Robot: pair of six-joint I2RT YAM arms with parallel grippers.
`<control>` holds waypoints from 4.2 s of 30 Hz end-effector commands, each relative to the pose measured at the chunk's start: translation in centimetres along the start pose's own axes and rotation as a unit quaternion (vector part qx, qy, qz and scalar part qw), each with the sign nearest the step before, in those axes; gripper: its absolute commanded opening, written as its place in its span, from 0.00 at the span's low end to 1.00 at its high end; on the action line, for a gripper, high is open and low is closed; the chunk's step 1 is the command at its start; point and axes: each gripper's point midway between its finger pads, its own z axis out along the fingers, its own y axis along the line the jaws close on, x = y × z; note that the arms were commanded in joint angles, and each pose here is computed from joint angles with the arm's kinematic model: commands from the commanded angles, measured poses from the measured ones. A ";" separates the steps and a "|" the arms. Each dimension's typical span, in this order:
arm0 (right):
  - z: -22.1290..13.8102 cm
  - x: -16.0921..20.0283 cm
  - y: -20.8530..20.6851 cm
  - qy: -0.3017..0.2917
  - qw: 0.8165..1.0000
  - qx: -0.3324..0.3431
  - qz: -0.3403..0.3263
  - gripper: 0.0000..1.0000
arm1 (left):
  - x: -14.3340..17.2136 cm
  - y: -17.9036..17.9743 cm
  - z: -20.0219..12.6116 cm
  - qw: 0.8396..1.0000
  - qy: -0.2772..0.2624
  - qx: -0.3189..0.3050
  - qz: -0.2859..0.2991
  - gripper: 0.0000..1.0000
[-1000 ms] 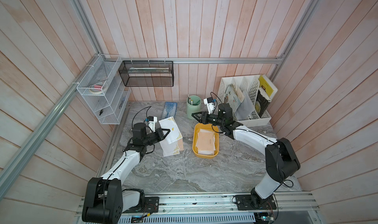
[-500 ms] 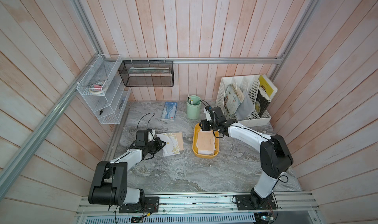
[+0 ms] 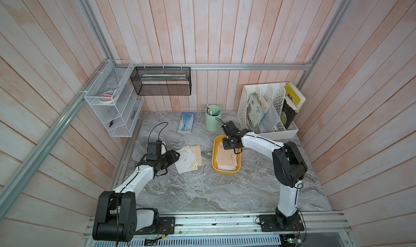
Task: Take out the stationery paper from the storage box
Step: Place the stationery paper at the center of the board, then pick up the stationery paper from the storage box.
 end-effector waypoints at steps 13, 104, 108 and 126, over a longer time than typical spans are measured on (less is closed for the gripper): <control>0.7 3.2 -2.6 0.067 0.989 0.129 0.011 0.51 | -1.0 -0.1 -0.7 1.000 -0.013 -0.014 0.012 0.76; -2.4 0.7 -2.6 0.002 0.997 0.066 0.044 0.00 | -0.6 -0.8 0.0 1.000 -0.004 0.015 0.014 0.37; -5.2 -1.3 -1.8 -0.046 0.997 0.020 0.055 0.00 | -1.1 -3.0 -0.4 0.997 -0.009 0.070 0.027 0.45; -20.7 -5.4 1.6 -0.235 0.943 -0.232 0.050 0.00 | -1.5 -15.1 -4.2 0.909 -0.010 0.410 0.078 0.72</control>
